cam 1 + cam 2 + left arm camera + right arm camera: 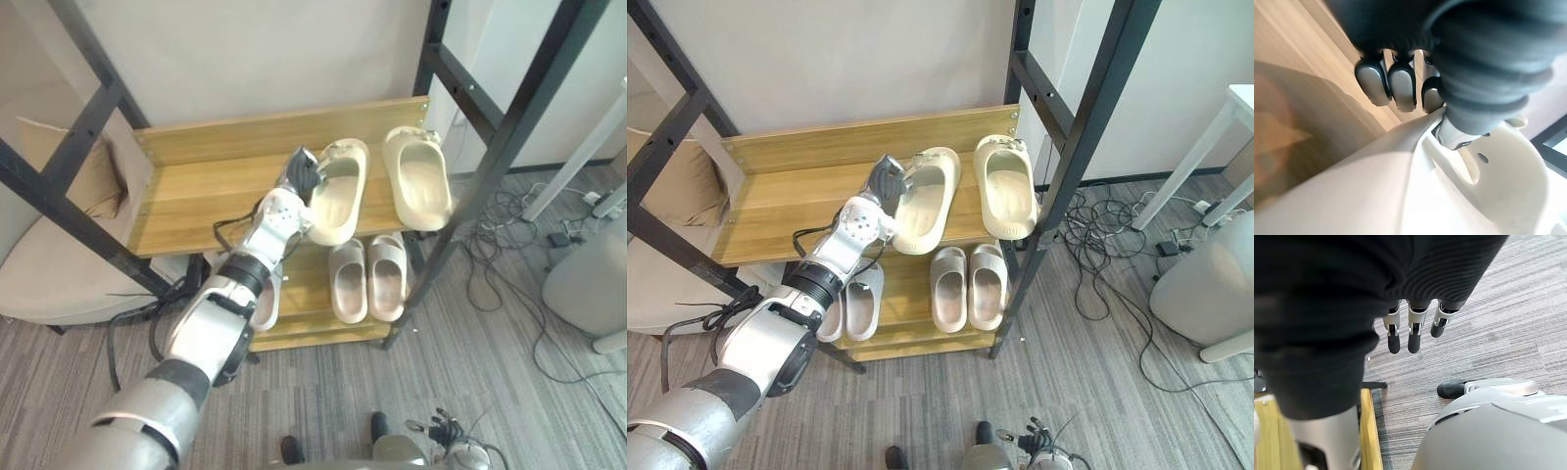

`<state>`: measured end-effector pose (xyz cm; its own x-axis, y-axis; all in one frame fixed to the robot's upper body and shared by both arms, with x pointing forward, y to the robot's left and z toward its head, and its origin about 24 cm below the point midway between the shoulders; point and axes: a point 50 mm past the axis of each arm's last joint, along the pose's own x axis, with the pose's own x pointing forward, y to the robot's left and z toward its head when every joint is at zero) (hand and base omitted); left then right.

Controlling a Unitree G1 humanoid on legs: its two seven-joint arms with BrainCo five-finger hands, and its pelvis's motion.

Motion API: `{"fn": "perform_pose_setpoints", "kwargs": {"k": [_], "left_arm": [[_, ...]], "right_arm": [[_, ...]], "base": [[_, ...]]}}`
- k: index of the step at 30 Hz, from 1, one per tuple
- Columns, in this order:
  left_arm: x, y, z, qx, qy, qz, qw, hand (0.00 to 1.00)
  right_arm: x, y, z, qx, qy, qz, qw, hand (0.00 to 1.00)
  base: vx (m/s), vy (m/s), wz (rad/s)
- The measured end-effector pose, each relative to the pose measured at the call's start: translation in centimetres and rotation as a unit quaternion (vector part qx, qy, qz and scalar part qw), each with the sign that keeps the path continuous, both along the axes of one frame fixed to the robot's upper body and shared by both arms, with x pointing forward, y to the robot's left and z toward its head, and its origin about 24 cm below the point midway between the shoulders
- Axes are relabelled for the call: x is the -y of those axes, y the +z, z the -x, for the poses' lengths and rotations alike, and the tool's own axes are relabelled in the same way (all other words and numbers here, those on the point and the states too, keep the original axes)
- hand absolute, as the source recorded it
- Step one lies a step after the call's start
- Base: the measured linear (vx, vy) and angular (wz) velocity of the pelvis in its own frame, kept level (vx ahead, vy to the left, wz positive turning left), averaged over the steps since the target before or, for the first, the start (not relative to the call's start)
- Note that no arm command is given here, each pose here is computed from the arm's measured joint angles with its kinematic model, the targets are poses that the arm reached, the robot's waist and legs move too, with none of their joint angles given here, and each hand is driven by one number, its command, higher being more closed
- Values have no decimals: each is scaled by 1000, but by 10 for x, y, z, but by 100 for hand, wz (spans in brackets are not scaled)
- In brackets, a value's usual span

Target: Organize the slippers on the shoe rack

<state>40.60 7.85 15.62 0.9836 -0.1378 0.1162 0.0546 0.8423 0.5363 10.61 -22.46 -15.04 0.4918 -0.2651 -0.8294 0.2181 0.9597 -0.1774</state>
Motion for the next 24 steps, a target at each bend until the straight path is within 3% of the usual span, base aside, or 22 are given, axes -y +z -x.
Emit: {"fn": "perform_pose_setpoints", "kwargs": {"k": [11, 12, 24], "left_arm": [[10, -3, 2, -2, -3, 17, 1000, 100], [12, -3, 2, -2, -6, 19, 1000, 0], [18, -8, 4, -13, -10, 22, 1000, 0]], "right_arm": [[3, 0, 3, 3, -31, -5, 1000, 0], [4, 0, 3, 3, -33, -5, 999, 0], [6, 1, 1, 9, -46, -6, 999, 0]], "base": [[-16, -12, 0], [-10, -18, 15], [0, -4, 4]]}}
